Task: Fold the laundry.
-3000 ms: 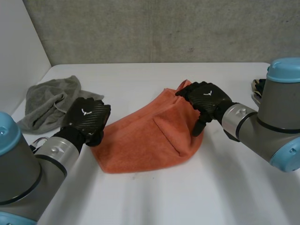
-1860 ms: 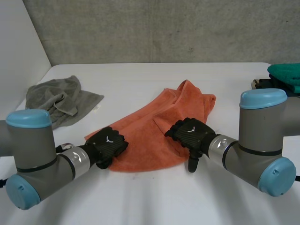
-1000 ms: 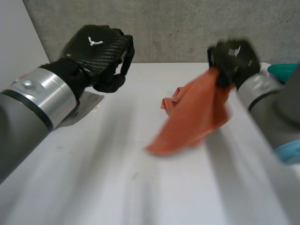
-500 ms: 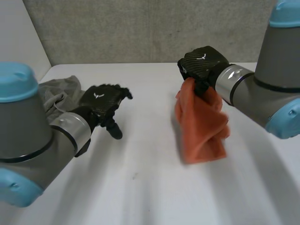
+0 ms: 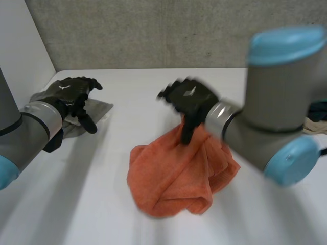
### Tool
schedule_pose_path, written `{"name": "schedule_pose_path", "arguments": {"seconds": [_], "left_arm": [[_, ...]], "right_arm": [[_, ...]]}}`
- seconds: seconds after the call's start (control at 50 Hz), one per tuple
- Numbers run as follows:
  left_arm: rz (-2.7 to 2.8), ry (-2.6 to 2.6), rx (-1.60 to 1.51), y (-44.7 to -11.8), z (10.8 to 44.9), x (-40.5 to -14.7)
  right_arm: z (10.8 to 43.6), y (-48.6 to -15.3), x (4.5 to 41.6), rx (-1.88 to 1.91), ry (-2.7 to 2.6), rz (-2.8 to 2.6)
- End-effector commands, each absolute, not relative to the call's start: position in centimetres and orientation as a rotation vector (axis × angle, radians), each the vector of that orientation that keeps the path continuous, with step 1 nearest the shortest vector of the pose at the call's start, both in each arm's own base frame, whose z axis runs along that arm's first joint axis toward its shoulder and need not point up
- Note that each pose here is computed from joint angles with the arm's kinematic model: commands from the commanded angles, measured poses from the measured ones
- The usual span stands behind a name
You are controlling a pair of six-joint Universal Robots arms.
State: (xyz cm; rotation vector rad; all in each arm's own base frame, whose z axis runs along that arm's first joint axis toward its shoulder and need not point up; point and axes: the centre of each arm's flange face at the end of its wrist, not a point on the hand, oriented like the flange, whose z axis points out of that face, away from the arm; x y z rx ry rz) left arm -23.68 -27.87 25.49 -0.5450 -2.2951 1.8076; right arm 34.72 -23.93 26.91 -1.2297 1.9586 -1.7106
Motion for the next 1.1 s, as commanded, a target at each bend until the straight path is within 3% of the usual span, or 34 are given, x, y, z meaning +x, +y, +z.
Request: {"name": "schedule_pose_path", "arguments": {"seconds": [0.02,0.12,0.36,0.5,0.64,0.76,0.84,0.98,1.1], "left_arm": [[1.759,-2.294,-0.699,-27.0,24.3,-25.3],[1.714,-2.333,-0.727,-26.4,23.2,-25.8],[1.733,-2.329,-0.72,-25.7,24.0,-25.5],[1.77,-2.322,-0.69,-25.8,24.8,-24.6],[1.743,-2.314,-0.708,-26.2,24.3,-24.8],[1.671,-2.307,-0.739,-27.7,22.1,-25.8],[1.634,-2.274,-0.774,-28.9,20.7,-27.0],[1.53,-2.241,-0.822,-29.6,17.9,-29.9],[1.317,-2.199,-0.822,-27.7,15.7,-33.6]], "right_arm": [[29.6,-28.4,32.1,-1.267,1.949,-1.814],[26.7,-29.5,32.5,-1.491,1.946,-1.758],[16.1,-32.4,35.0,-2.041,1.81,-1.777],[14.0,-34.1,35.6,-2.076,1.773,-1.881],[22.1,-34.1,36.0,-1.742,1.777,-2.111],[32.9,-29.4,34.5,-1.402,1.582,-2.229],[37.0,-27.0,33.7,-1.326,1.414,-2.305],[41.2,-24.3,32.0,-1.257,1.293,-2.406],[43.3,-22.8,31.2,-1.21,1.238,-2.444]]}}
